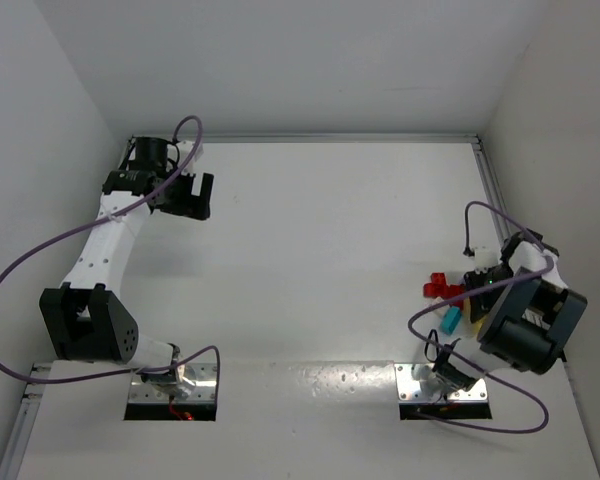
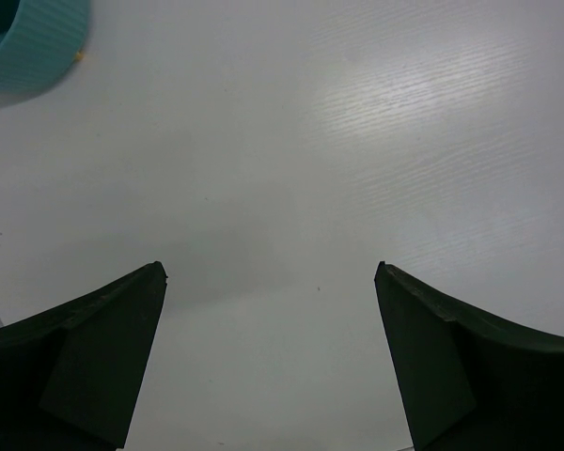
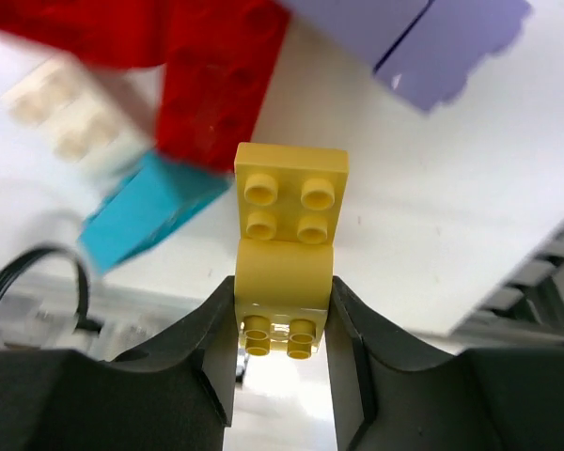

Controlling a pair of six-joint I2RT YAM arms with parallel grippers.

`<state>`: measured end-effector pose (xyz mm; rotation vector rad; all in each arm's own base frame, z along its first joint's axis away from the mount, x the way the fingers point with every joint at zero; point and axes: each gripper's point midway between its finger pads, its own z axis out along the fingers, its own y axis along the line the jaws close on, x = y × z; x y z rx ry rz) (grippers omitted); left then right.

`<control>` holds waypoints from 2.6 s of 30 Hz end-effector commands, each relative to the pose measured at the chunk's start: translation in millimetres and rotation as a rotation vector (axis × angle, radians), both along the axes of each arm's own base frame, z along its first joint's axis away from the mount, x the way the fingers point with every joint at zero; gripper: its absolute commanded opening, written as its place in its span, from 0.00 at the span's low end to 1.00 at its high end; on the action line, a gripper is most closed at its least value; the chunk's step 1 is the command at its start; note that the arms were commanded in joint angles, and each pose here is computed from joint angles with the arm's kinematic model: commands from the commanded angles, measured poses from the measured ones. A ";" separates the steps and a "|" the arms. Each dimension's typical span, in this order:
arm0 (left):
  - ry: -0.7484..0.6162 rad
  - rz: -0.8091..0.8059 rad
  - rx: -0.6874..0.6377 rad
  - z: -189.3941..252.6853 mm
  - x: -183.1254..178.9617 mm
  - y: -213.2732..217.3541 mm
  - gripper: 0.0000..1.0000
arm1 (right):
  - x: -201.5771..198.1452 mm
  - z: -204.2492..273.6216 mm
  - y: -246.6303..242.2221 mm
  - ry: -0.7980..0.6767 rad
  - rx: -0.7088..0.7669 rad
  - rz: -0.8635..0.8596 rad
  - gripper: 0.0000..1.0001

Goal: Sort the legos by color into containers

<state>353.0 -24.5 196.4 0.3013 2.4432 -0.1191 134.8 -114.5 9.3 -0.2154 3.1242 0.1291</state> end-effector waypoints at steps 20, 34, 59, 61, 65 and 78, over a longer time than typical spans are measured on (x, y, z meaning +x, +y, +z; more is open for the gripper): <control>-0.410 -0.543 -0.255 55.3 -67.9 -87.6 0.90 | 99.0 109.4 178.5 -0.103 0.633 0.621 0.00; -0.279 -0.744 -0.738 74.1 -119.7 -154.7 0.89 | 118.9 204.6 367.9 -0.164 1.150 0.807 0.00; -0.156 -0.768 -0.957 83.1 -130.6 -220.9 0.94 | 55.4 219.2 430.4 -0.062 1.254 1.017 0.00; -0.153 -0.745 -0.948 77.3 -127.2 -218.1 0.94 | 56.2 220.5 430.1 -0.075 1.245 1.024 0.00; -0.143 -0.715 -0.931 64.2 -126.0 -213.8 0.91 | 56.6 225.7 429.6 -0.094 1.233 1.025 0.00; -0.141 -0.723 -0.934 60.1 -127.8 -214.0 0.71 | 57.6 222.8 427.6 -0.107 1.202 1.028 0.00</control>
